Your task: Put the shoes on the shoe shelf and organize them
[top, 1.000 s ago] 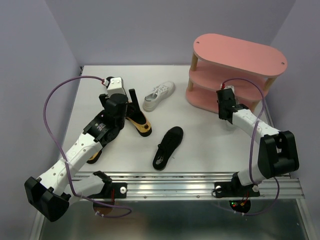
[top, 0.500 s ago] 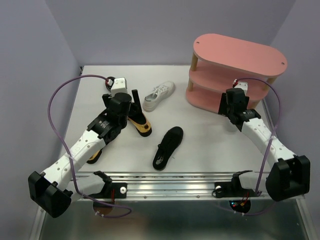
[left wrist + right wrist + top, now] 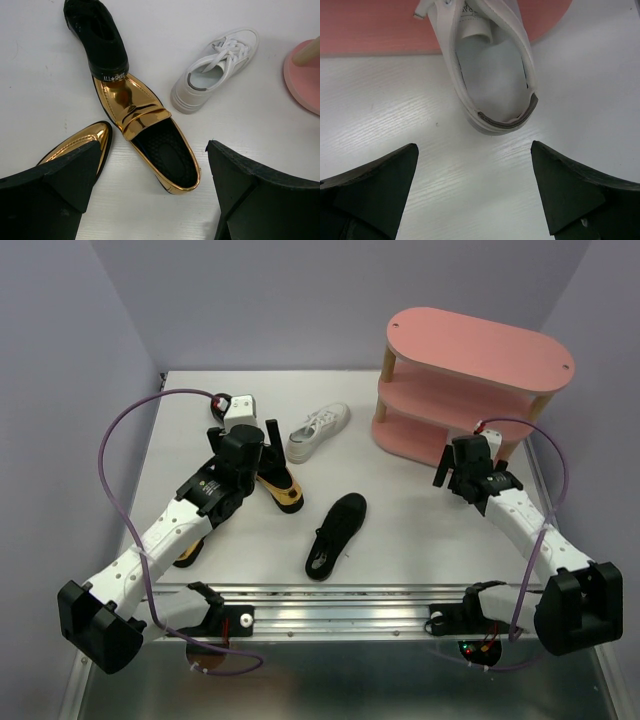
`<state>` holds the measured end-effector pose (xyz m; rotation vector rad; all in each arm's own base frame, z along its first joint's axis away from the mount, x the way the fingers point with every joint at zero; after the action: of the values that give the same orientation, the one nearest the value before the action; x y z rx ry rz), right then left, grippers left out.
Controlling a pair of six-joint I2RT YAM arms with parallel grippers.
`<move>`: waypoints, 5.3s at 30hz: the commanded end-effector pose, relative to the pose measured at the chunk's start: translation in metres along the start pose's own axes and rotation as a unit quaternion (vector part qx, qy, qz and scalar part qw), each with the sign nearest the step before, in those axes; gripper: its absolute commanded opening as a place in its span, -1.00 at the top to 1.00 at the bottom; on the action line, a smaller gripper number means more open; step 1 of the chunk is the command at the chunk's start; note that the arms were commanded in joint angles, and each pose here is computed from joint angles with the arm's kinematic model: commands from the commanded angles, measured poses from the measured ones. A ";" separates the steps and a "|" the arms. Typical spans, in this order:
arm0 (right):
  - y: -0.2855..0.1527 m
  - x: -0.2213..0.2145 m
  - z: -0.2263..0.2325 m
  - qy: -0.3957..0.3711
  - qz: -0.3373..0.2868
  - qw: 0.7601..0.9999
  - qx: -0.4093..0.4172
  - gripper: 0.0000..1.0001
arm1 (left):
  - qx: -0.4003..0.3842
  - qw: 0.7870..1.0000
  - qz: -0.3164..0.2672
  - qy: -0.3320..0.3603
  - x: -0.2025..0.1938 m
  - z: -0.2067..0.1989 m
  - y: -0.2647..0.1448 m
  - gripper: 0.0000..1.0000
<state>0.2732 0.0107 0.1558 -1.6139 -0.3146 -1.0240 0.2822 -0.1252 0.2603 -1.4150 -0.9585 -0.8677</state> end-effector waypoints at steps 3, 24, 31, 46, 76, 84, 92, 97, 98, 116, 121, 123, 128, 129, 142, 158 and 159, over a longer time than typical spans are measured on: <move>0.015 -0.001 -0.004 0.021 0.002 0.999 -0.027 -1.00 | -0.004 1.000 -0.025 -0.010 0.015 -0.002 -0.002 -0.98; 0.043 0.007 -0.015 0.045 -0.028 0.997 -0.058 -0.69 | -0.011 1.000 -0.025 -0.007 0.019 -0.006 0.001 -0.98; 0.057 0.031 -0.004 0.036 -0.062 0.996 -0.048 -0.62 | -0.012 1.000 -0.024 -0.004 0.021 -0.007 0.001 -0.98; 0.052 0.033 -0.003 0.059 -0.078 0.995 -0.037 0.45 | -0.010 1.000 -0.026 -0.008 0.018 -0.003 -0.004 -0.98; 0.070 0.054 -0.017 0.136 -0.146 0.977 -0.071 -0.63 | -0.016 0.999 -0.027 -0.020 0.015 0.000 -0.011 -0.98; 0.038 0.048 -0.018 0.100 -0.106 0.989 -0.031 -1.00 | 0.019 0.999 -0.026 -0.017 0.025 0.003 -0.006 -0.98; 0.002 0.022 -0.005 0.111 -0.023 0.992 0.060 -1.00 | -0.008 0.999 0.031 0.019 0.019 -0.020 0.022 -0.97; -0.030 0.019 -0.008 0.121 -0.023 0.987 0.099 -1.00 | -0.027 0.991 0.100 0.086 0.000 -0.049 0.066 -0.82; -0.035 0.021 -0.010 0.121 -0.028 0.987 0.099 -1.00 | -0.027 0.989 0.108 0.101 -0.002 -0.053 0.074 -0.81; -0.058 0.034 -0.022 0.100 -0.062 0.988 0.098 -1.00 | 0.027 0.976 0.214 0.018 -0.042 -0.053 0.194 -0.43; -0.059 0.035 -0.021 0.102 -0.062 0.988 0.102 -1.00 | 0.008 0.968 0.250 0.006 -0.072 -0.059 0.201 -0.28; -0.061 0.038 -0.020 0.102 -0.062 0.987 0.105 -1.00 | 0.001 0.966 0.258 0.000 -0.079 -0.062 0.201 -0.16; -0.063 0.040 -0.021 0.103 -0.065 0.987 0.101 -1.00 | -0.027 0.967 0.253 -0.004 -0.073 -0.072 0.191 1.00; -0.063 0.040 -0.021 0.103 -0.065 0.987 0.102 -1.00 | -0.032 0.967 0.252 -0.004 -0.071 -0.074 0.189 1.00; -0.065 0.039 -0.022 0.110 -0.068 0.987 0.100 -1.00 | -0.050 0.977 0.193 -0.075 -0.026 -0.085 0.115 1.00; -0.071 0.049 -0.025 0.123 -0.086 0.984 0.093 -1.00 | -0.166 0.953 0.205 -0.145 -0.035 -0.183 0.031 1.00; -0.072 0.050 -0.025 0.124 -0.088 0.984 0.094 -1.00 | -0.171 0.952 0.209 -0.144 -0.038 -0.190 0.031 1.00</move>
<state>0.2393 0.0007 0.2094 -1.3347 -0.3273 -1.1818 0.2979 -0.2758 0.1918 -1.8440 -0.6033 -0.4983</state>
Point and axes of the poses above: each gripper's point midway between its finger pads, its own y axis out along the fingers, its own z axis along the line the jaws close on, x = y × z, the point moved 4 cm from there along -y, back along the fingers, and after that the axes turned 4 degrees about y, right-handed, at the moved point
